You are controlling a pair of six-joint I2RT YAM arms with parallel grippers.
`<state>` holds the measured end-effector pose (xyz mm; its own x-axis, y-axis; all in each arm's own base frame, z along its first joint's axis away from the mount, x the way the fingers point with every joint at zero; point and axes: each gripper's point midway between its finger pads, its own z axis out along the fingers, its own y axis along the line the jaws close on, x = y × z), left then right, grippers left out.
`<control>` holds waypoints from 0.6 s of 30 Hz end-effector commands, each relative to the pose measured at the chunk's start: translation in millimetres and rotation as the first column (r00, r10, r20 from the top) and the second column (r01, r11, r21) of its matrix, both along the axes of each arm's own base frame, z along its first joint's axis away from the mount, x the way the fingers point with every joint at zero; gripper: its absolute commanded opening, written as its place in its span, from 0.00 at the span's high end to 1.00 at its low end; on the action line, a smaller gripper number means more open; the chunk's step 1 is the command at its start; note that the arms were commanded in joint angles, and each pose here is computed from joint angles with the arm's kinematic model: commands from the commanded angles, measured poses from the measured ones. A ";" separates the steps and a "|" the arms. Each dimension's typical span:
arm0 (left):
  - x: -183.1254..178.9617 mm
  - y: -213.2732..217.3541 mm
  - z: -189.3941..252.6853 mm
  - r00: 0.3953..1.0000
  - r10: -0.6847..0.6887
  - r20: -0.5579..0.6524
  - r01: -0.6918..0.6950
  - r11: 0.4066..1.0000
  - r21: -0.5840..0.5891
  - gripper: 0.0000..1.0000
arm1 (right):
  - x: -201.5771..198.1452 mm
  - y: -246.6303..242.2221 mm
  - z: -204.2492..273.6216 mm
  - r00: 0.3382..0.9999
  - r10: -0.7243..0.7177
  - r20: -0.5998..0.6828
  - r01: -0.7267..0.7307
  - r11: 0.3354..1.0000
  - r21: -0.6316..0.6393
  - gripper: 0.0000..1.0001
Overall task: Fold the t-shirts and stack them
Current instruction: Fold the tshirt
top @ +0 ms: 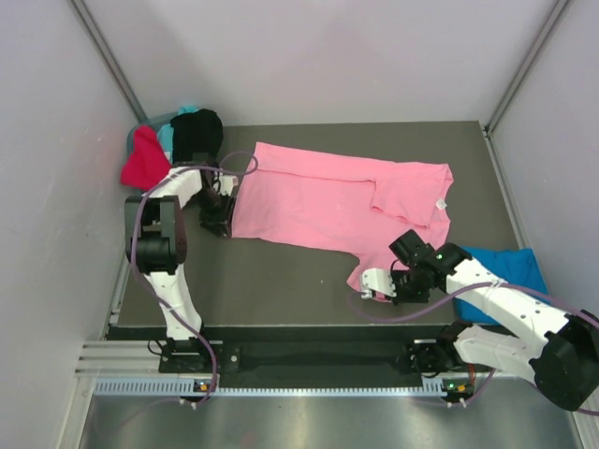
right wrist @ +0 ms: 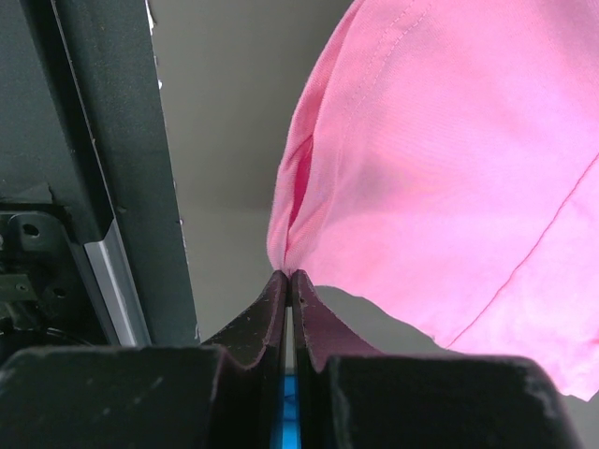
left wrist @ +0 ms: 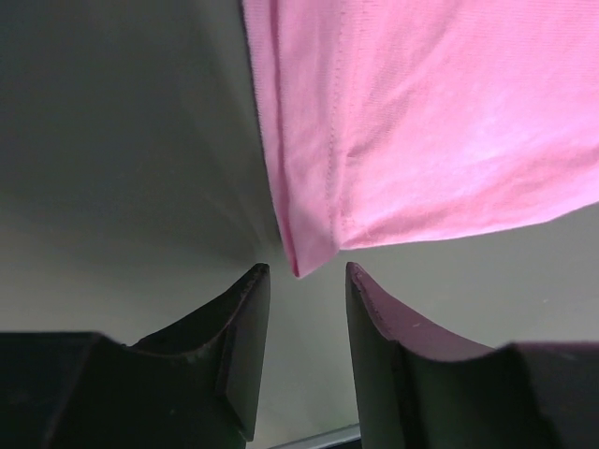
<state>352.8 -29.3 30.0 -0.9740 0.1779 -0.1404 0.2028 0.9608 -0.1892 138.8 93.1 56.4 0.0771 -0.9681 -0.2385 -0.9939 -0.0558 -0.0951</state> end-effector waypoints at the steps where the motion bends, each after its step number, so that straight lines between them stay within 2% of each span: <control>1: 9.5 4.0 -3.7 0.999 0.001 0.032 -0.002 1.000 0.020 0.57 | 2.9 1.3 1.5 1.000 -0.013 0.017 0.013 1.000 0.014 1.00; 5: 10.6 3.0 -7.1 1.000 0.001 0.027 -0.001 1.000 0.014 0.65 | 4.2 1.7 0.7 1.000 -0.018 0.020 0.017 1.000 0.017 1.00; 12: 18.6 0.3 -7.3 0.999 0.008 0.032 -0.008 1.000 -0.004 0.65 | 5.2 -1.3 -1.2 0.999 -0.030 0.023 0.029 0.999 0.013 1.00; 17: 18.6 -4.3 -9.7 1.000 0.001 0.020 0.000 1.000 -0.028 0.73 | 6.2 -4.6 -3.1 0.998 -0.053 0.025 0.052 0.999 0.015 1.00; 18: 17.3 -16.1 -9.9 1.000 -0.025 0.017 0.026 0.999 -0.040 0.75 | 7.8 -4.4 -3.2 0.998 -0.059 0.029 0.058 0.998 0.019 1.00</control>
<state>359.8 -30.4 21.4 -0.9750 0.1756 -0.1361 0.2000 0.9606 -0.1931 142.0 88.3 51.9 0.0516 -0.9707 -0.2347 -0.9943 -0.0279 -0.1033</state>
